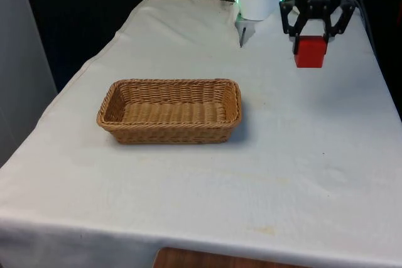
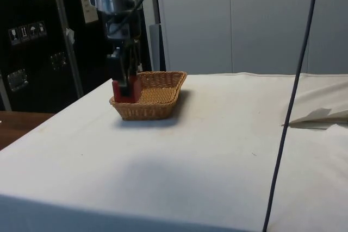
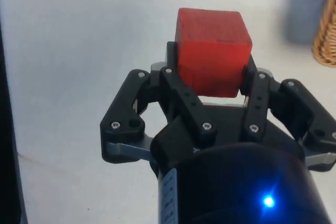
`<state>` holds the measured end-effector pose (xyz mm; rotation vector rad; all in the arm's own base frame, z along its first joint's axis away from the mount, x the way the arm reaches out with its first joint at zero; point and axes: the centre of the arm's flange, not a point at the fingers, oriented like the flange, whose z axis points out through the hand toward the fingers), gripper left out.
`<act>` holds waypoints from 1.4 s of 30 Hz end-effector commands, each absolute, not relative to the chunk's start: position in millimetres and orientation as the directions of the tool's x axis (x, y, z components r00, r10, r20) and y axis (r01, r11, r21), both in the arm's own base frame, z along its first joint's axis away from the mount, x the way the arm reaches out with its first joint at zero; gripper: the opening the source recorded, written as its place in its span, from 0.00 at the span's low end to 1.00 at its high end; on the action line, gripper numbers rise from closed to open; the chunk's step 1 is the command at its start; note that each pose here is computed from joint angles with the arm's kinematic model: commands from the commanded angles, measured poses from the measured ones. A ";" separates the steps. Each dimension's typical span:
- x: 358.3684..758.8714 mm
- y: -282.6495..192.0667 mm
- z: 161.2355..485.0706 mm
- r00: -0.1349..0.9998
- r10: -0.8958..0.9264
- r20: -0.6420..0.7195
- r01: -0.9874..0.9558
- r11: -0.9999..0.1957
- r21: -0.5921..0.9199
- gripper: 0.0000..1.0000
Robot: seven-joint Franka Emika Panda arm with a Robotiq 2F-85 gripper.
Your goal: Pick up the cube and place it into the basket.
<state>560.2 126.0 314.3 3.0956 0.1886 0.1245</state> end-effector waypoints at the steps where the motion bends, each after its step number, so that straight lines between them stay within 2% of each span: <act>1: 561.9 122.9 315.9 0.989 0.122 0.080 0.119 -0.992 0.044 0.02; 14: 577.5 78.4 330.6 0.988 0.119 0.094 0.114 -0.992 0.057 0.02; 42: 594.8 -11.9 336.2 0.988 0.110 0.104 0.099 -0.990 0.105 0.02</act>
